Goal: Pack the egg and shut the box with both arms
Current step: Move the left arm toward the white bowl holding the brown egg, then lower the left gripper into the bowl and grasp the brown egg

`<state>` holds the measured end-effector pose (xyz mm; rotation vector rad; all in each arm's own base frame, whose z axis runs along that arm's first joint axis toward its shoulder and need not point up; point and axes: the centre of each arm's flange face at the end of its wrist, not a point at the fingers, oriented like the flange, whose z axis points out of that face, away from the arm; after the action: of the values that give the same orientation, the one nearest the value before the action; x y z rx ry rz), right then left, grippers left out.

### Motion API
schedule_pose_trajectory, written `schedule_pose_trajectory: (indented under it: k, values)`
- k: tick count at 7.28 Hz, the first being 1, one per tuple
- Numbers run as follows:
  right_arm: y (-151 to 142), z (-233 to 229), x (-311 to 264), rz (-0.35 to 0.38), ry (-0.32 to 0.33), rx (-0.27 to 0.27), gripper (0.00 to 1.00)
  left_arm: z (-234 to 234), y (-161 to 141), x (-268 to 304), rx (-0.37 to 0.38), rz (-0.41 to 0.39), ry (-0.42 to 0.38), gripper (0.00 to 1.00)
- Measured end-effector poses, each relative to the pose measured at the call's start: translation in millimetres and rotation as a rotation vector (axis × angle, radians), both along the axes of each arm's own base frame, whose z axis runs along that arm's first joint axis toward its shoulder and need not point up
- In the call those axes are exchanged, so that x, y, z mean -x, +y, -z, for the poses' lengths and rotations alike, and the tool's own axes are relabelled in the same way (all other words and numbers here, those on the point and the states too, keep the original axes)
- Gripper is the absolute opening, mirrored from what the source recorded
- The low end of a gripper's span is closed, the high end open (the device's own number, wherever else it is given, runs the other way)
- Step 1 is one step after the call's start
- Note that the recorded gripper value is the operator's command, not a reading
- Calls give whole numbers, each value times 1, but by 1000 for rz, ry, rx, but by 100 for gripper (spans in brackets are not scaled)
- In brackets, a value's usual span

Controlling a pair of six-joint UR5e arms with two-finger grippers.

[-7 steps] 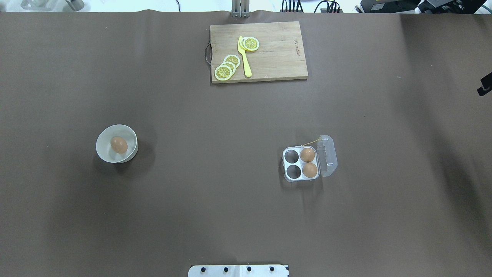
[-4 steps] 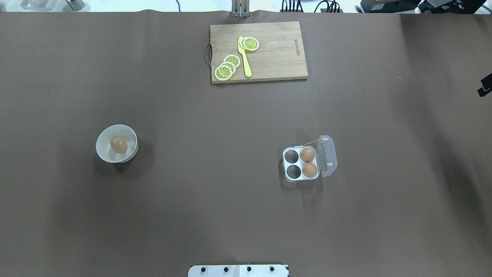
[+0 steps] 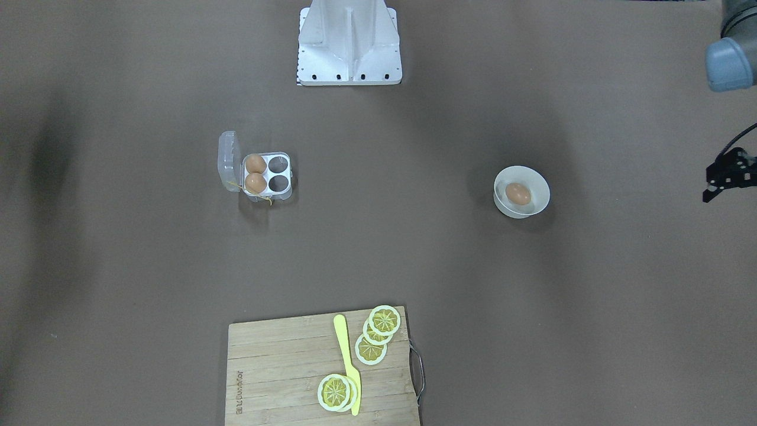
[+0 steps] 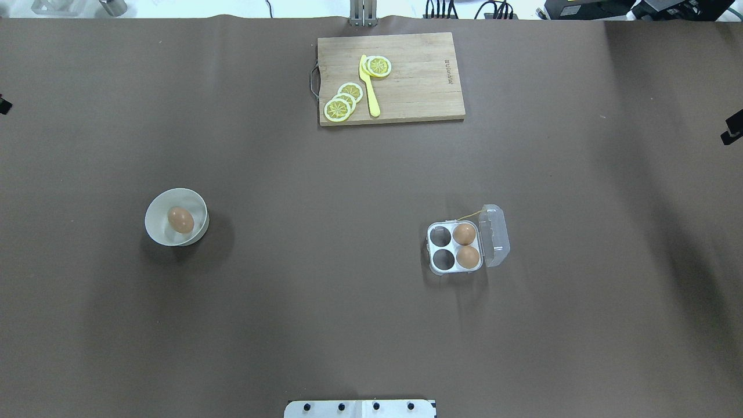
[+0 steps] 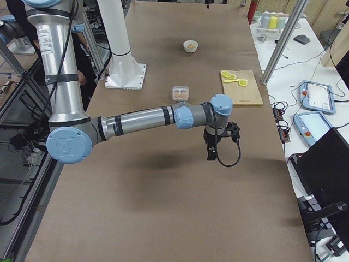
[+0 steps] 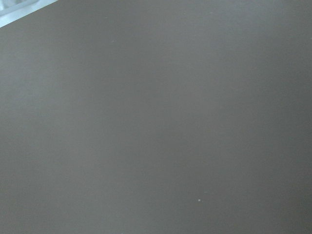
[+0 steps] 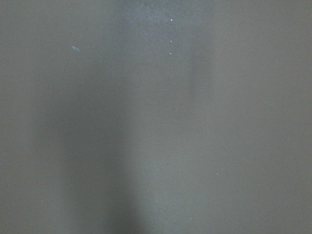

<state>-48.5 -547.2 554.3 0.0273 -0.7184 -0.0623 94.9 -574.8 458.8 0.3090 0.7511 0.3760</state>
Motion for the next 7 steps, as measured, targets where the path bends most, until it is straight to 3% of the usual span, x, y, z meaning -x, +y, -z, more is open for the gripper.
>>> schedule_pose_trajectory:
  k: [3,5,7]
  values:
    - [-2,-2,0,-2,1,8,100,42,19,-80,-15,-85,39,99]
    - [-1,-4,0,-3,2,16,100,57,32,-126,15,-124,63,97]
    - [0,-6,-1,-4,3,21,100,73,49,-178,43,-170,78,85]
